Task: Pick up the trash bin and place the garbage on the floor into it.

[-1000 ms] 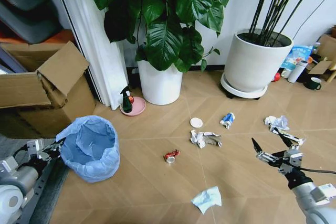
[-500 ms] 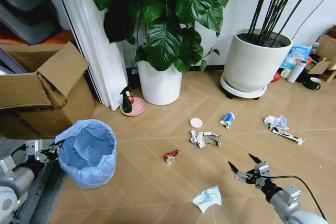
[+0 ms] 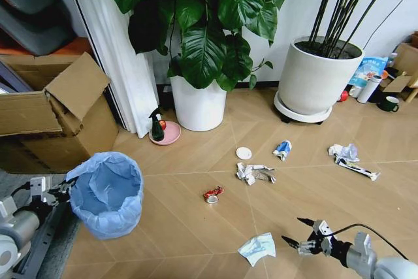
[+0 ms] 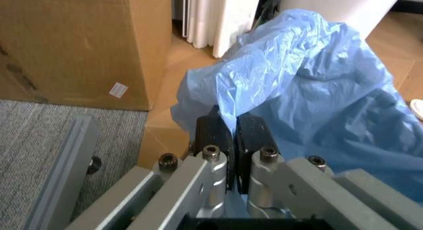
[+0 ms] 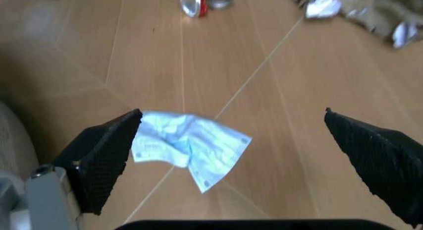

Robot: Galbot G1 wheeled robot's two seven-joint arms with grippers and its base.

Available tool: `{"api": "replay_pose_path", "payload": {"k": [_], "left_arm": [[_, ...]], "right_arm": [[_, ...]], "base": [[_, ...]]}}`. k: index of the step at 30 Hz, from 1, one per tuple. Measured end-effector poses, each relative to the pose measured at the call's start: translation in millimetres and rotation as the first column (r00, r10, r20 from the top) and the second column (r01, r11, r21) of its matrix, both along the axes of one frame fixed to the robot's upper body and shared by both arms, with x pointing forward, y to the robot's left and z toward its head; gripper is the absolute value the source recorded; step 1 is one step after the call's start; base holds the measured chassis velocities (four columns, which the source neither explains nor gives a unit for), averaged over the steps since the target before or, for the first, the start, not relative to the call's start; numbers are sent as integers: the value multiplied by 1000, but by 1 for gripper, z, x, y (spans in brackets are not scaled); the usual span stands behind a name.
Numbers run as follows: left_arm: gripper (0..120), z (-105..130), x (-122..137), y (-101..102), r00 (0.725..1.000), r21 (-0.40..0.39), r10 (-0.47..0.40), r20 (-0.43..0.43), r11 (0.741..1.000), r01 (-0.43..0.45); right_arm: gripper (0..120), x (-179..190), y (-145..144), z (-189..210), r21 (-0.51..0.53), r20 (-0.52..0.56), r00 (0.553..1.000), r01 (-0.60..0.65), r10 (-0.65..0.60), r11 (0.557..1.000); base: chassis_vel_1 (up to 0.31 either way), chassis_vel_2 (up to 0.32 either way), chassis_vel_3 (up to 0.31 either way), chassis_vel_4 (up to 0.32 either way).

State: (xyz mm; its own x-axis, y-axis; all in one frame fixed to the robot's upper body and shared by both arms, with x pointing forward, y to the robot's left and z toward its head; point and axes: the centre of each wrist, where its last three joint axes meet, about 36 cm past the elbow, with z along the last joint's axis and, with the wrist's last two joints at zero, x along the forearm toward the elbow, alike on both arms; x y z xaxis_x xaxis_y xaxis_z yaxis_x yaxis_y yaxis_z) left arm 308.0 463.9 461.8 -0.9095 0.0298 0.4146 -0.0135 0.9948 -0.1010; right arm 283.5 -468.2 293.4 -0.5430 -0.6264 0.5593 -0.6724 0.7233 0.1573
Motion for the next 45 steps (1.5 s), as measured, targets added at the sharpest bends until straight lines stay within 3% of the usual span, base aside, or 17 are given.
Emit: {"api": "replay_pose_path", "payload": {"k": [10, 18, 28, 37, 40, 45], "left_arm": [[0, 7, -18, 4, 1000, 20, 15, -12, 1000, -14], [0, 9, -34, 11, 999, 41, 36, -20, 999, -35], [0, 15, -37, 14, 999, 53, 46, -9, 998, -46], [0, 16, -37, 17, 999, 52, 53, -5, 997, -53], [0, 16, -36, 18, 998, 54, 55, -4, 997, -54], [0, 16, -35, 21, 998, 55, 56, -4, 997, -56]], "right_arm": [[100, 14, 20, -42, -8, -61, 996, -64, 64, 998], [100, 46, 47, -65, -29, -28, 993, -113, 112, 993], [100, 63, 70, -89, -40, -48, 986, -159, 157, 986], [100, 66, 73, -108, -79, -76, 983, -170, 164, 982], [96, 68, 76, -113, -82, -81, 983, -170, 164, 982], [79, 69, 83, -122, -83, -92, 981, -177, 170, 981]], "base": [[0, 0, 0, 0], [0, 0, 0, 0], [0, 0, 0, 0], [0, 0, 0, 0], [0, 0, 0, 0], [0, 0, 0, 0]]}}
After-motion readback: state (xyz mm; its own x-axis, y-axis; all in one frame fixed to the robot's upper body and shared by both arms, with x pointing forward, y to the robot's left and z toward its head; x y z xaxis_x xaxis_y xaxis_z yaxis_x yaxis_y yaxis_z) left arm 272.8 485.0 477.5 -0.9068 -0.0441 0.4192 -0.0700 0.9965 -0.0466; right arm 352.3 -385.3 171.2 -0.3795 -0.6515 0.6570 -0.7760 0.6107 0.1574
